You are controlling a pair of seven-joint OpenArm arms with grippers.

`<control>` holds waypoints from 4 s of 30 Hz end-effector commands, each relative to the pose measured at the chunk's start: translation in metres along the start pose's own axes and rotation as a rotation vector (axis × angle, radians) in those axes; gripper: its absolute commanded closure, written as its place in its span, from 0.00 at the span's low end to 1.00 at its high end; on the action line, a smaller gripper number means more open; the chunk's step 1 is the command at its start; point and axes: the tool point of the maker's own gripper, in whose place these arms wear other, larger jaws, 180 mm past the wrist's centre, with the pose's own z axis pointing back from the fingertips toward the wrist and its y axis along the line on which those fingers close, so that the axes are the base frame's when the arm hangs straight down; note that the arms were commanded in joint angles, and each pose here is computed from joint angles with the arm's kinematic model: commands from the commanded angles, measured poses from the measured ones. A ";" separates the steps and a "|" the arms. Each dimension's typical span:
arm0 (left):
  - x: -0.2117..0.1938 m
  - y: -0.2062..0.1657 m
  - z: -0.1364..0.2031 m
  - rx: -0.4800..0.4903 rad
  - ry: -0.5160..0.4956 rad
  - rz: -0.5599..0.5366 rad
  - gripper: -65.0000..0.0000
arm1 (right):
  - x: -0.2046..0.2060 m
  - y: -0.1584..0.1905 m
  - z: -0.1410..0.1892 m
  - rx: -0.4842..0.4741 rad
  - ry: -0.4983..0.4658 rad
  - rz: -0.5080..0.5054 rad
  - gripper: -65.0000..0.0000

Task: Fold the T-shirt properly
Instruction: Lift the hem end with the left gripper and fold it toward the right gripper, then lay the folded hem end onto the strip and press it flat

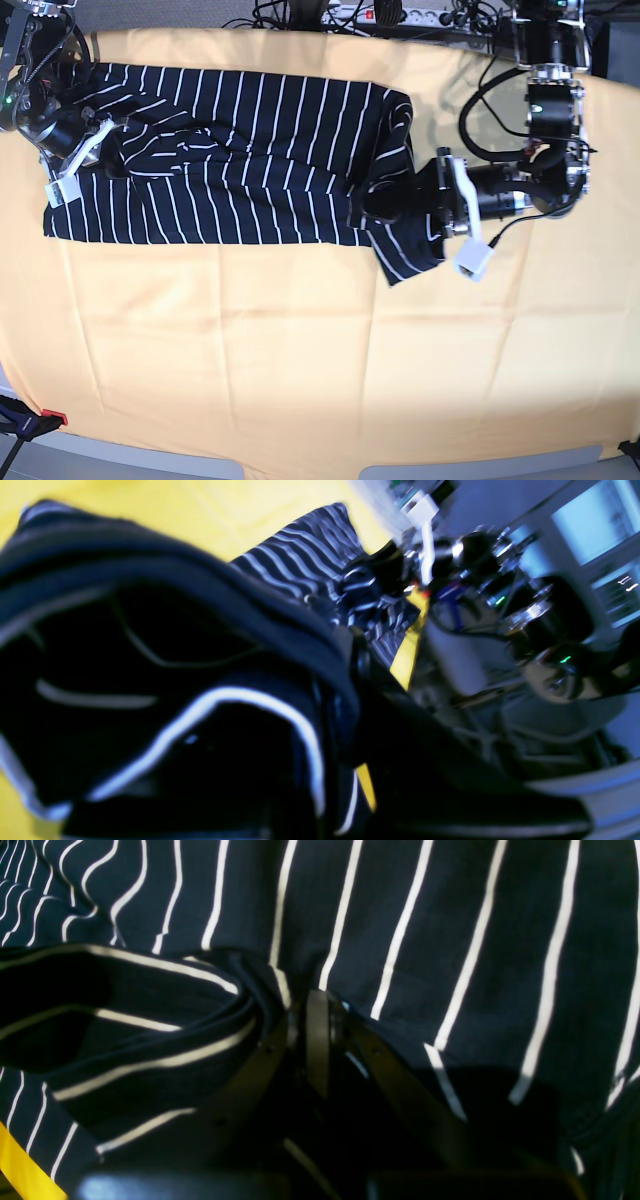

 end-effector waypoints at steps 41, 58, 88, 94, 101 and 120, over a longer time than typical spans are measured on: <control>0.001 -0.021 -0.060 -0.178 -0.155 0.036 0.49 | 0.006 -0.002 0.005 -0.001 -0.003 0.020 0.90; -0.054 -0.029 -0.054 -0.211 0.084 0.049 0.58 | 0.006 -0.002 0.005 0.002 -0.006 0.018 0.90; -0.040 -0.015 -0.058 -0.114 0.022 -0.003 1.00 | 0.007 -0.002 0.005 0.002 -0.010 0.019 0.90; -0.032 -0.025 -0.056 -0.168 -0.021 0.017 1.00 | 0.007 -0.002 0.005 0.001 -0.009 0.019 0.90; -0.048 -0.003 -0.057 -0.048 0.079 -0.036 0.50 | 0.010 0.002 0.005 0.020 -0.026 0.004 0.90; -0.088 -0.005 -0.096 0.002 0.226 -0.171 0.50 | 0.014 0.006 0.005 0.046 -0.051 -0.016 0.90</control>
